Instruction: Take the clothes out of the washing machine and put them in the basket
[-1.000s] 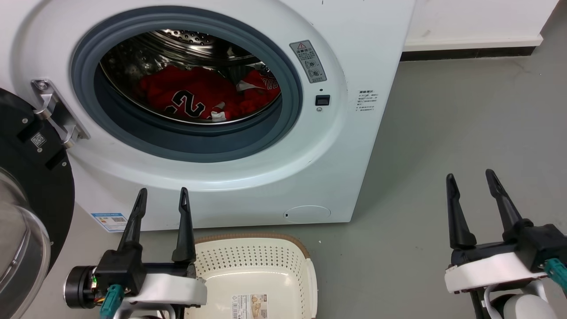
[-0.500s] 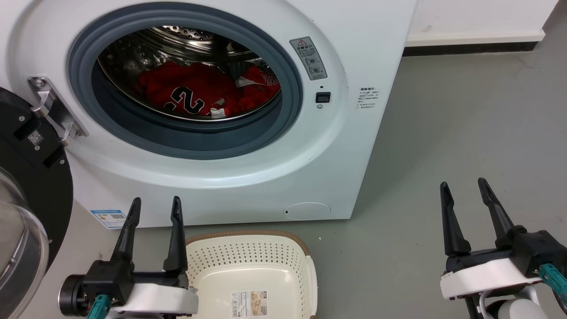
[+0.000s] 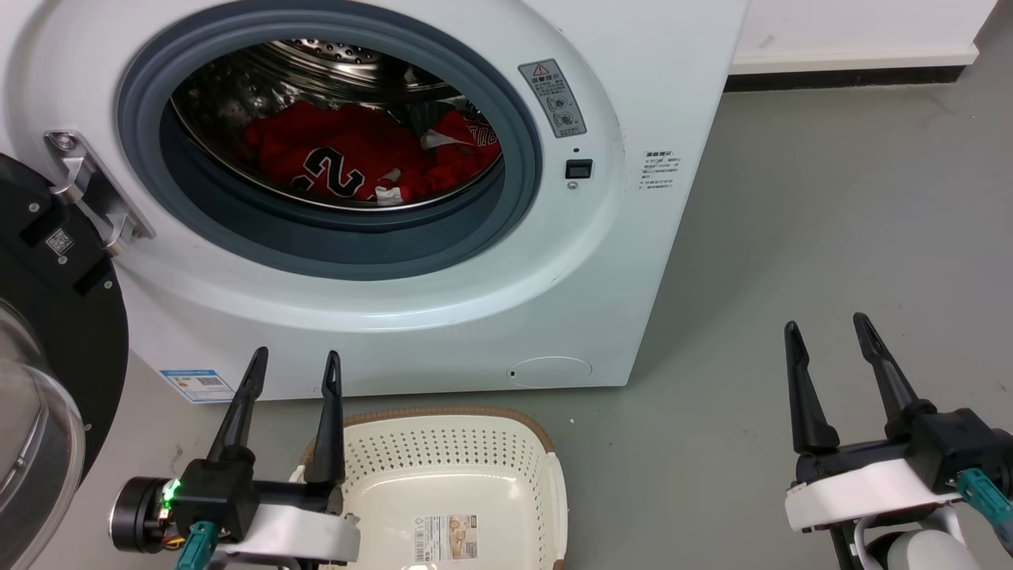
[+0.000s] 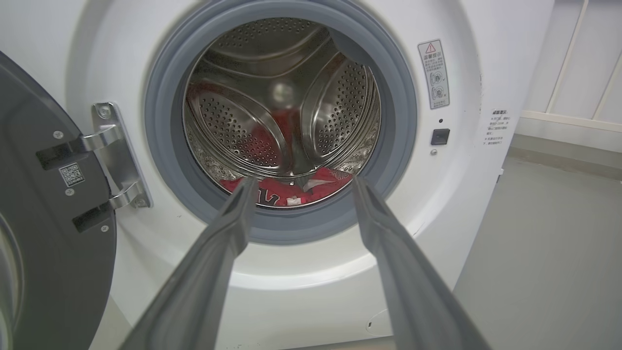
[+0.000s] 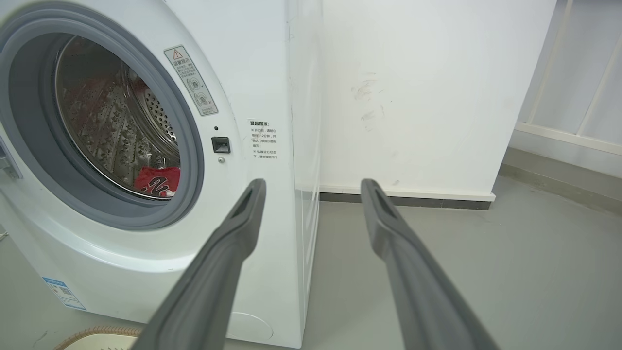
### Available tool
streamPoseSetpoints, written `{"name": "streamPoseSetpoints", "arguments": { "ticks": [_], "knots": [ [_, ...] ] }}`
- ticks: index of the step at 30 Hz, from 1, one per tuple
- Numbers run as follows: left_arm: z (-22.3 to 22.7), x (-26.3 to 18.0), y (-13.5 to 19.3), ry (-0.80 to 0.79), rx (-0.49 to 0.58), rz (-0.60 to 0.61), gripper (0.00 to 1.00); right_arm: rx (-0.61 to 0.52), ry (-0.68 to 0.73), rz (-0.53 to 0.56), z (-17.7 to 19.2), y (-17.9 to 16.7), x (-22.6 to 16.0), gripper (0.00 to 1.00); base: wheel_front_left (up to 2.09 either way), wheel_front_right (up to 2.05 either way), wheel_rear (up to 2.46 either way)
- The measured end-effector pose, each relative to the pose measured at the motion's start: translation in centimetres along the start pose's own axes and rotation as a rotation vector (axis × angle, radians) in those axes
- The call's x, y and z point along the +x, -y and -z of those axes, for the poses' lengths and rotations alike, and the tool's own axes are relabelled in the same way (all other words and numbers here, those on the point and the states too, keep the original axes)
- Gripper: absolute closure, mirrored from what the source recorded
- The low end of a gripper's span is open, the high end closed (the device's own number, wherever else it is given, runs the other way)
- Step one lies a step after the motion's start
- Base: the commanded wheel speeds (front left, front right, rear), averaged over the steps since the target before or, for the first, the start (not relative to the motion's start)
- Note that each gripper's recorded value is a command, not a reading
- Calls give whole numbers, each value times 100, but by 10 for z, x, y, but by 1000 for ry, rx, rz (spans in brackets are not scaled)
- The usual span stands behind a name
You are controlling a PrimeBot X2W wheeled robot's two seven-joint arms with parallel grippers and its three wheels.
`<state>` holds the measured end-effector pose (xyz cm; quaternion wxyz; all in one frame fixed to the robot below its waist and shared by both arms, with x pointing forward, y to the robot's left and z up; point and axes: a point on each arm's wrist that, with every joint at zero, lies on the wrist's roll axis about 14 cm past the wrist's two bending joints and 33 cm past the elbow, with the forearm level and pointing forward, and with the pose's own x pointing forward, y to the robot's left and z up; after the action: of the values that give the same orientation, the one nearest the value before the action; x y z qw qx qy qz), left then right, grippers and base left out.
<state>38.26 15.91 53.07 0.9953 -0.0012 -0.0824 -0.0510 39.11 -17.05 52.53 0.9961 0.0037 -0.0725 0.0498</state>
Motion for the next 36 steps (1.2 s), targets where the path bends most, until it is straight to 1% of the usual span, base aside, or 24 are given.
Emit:
{"name": "streamPoseSetpoints", "arguments": {
  "ticks": [10, 16, 19, 20, 21, 23, 24, 25, 30, 33, 36],
  "knots": [
    [2, 1, -4, -5, 0, -4, 0, 14, -10, 9, 3, 2, -1, 0, 0, 0, 0],
    [31, 4, -6, -87, 0, 2, 0, 11, -17, 13, 8, 5, 7, 0, 0, 0, 0],
    [41, 18, -8, -104, 11, 20, 0, 10, -23, 20, 13, 8, 14, 0, 0, 0, 0],
    [46, 24, -10, -112, 29, 30, 0, 11, -27, 19, 15, 8, 17, 0, 0, 0, 0],
    [51, 31, -13, -120, 46, 36, 0, 10, -33, 19, 19, 9, 21, 0, 0, 0, 0],
    [65, 60, -20, -130, 75, 59, 0, 14, -48, 22, 30, 11, 32, 0, 0, 0, 0],
    [65, 60, -20, -130, 75, 59, 0, 14, -48, 22, 30, 11, 32, 0, 0, 0, 0],
    [95, 102, -29, -164, 133, 112, 0, 37, -114, 69, 59, 27, 35, 0, 0, 0, 0],
    [117, 174, -32, -143, 191, 194, 0, 58, -207, 97, 97, 35, 34, 0, 0, 0, 0],
    [147, 211, -41, -241, 216, 213, 0, 63, -263, 121, 119, 42, 28, 0, 0, 0, 0],
    [165, 253, -54, -350, 282, 222, 0, 76, -304, 118, 137, 41, 28, 0, 0, 0, 0]
  ]
}}
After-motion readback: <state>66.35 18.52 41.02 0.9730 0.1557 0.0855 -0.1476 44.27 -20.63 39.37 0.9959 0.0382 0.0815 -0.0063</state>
